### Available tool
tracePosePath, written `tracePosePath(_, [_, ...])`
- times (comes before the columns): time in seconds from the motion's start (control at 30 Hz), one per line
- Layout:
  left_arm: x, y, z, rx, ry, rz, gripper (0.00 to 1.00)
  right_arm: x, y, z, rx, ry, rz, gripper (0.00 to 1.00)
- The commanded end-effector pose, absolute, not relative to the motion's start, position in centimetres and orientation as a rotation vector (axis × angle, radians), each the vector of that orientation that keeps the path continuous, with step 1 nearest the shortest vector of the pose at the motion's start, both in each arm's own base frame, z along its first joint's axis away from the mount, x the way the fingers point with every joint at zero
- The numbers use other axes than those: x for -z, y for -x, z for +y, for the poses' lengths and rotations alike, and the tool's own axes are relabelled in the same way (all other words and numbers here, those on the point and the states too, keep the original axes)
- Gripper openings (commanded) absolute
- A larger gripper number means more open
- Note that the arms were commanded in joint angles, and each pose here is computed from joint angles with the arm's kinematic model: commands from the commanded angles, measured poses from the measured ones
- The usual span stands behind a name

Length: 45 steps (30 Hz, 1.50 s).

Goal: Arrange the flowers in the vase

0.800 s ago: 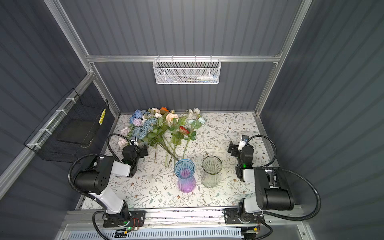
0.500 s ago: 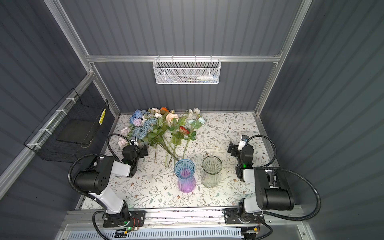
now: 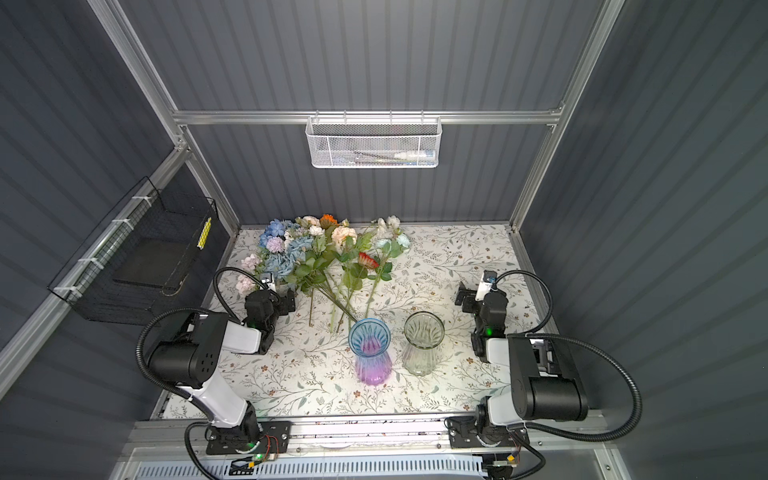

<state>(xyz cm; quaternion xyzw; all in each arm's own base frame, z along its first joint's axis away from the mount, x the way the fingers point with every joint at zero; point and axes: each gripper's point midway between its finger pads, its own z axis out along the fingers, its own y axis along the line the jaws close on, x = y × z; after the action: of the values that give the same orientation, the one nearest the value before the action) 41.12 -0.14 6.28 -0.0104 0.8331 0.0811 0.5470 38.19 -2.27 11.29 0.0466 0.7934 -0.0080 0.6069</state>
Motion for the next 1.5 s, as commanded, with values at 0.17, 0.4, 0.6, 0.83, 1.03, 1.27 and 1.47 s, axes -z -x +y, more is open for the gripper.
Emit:
tracePosePath(0.17, [-6.7, -41.7, -0.1, -0.187, 0.04, 1.959, 1.0, -11.8, -38.7, -2.4, 0.006, -0.101, 1.822, 0.99])
tracePosePath(0.4, [-7.5, -41.3, 1.0, -0.245, 0.104, 1.924, 1.0, -12.1, -38.5, -2.5, 0.009, -0.108, 1.807, 0.99])
tracePosePath(0.6, [-11.5, -40.5, 2.6, -0.31, 0.207, 1.912, 1.0, -15.5, -38.0, -3.1, 0.042, -0.151, 1.824, 0.99])
tracePosePath(0.83, [-14.3, -41.0, 1.6, -0.112, 0.411, 1.993, 1.0, -20.7, -37.2, -1.6, -0.096, -0.25, 1.918, 0.94])
tracePosePath(1.03, [-14.8, -40.8, -3.0, 0.242, 0.412, 2.083, 1.0, -24.3, -34.7, 4.8, -0.236, -0.113, 2.09, 0.86])
tracePosePath(1.27, [-17.0, -37.5, -8.5, 0.544, 0.282, 2.088, 1.0, -26.3, -27.8, 9.2, -0.247, 0.041, 2.356, 0.76])
tracePosePath(1.47, [-18.2, -35.4, -15.4, 0.702, 0.126, 2.081, 1.0, -25.3, -21.2, 9.8, -0.299, 0.065, 2.599, 0.56])
